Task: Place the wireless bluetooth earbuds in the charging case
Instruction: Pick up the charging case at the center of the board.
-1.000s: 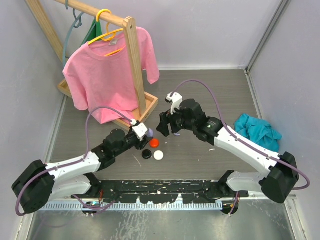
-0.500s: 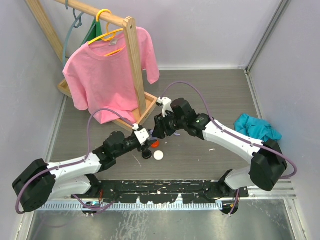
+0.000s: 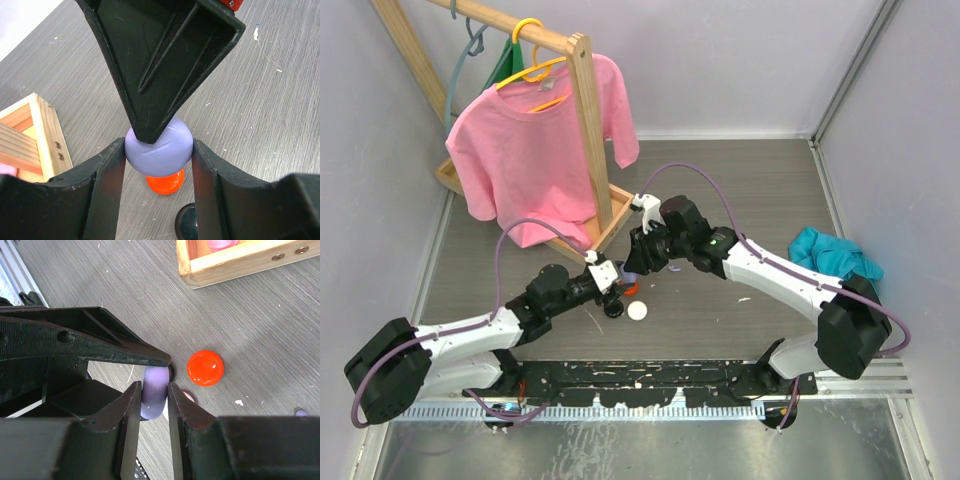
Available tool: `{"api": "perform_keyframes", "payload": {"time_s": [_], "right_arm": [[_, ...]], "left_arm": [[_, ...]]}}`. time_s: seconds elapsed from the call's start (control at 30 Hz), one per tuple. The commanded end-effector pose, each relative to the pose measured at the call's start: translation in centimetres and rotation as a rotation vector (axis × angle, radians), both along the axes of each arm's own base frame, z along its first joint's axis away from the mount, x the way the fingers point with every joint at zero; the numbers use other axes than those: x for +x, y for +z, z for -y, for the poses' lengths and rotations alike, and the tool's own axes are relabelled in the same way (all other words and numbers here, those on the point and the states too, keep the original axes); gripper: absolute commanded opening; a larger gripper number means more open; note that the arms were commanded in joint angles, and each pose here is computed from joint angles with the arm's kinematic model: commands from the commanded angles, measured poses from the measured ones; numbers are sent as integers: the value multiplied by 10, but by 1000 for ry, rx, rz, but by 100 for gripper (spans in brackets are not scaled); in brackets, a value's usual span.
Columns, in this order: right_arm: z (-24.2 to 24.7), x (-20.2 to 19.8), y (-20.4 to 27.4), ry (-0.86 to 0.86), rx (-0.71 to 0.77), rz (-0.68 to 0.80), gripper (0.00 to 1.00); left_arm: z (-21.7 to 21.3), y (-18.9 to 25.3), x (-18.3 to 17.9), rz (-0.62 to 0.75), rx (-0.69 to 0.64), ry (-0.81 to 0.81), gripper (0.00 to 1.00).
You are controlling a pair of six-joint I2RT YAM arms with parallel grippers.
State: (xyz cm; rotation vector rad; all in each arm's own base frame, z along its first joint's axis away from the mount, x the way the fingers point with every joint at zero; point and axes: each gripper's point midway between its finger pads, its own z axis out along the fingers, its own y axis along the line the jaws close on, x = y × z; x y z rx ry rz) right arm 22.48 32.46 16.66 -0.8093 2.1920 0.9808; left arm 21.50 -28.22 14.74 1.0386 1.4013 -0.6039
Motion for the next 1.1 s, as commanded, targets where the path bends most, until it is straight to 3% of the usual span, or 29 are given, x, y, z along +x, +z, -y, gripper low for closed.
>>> {"api": "perform_keyframes", "payload": {"time_s": [0.0, 0.13, 0.33, 0.83, 1.07], "right_arm": [[-15, 0, 30, 36, 96, 45, 29], [-15, -2, 29, 43, 98, 35, 23], [-18, -3, 28, 50, 104, 10, 38], [-16, 2, 20, 21, 66, -8, 40], [-15, -1, 27, 31, 82, 10, 22]], "left_arm": [[6, 32, -1, 86, -86, -20, 37], [5, 33, -1, 87, -89, -19, 40], [4, 34, -1, 93, -88, -12, 39], [5, 36, -3, 107, -88, -16, 39], [6, 35, -4, 103, -87, -22, 41]]}}
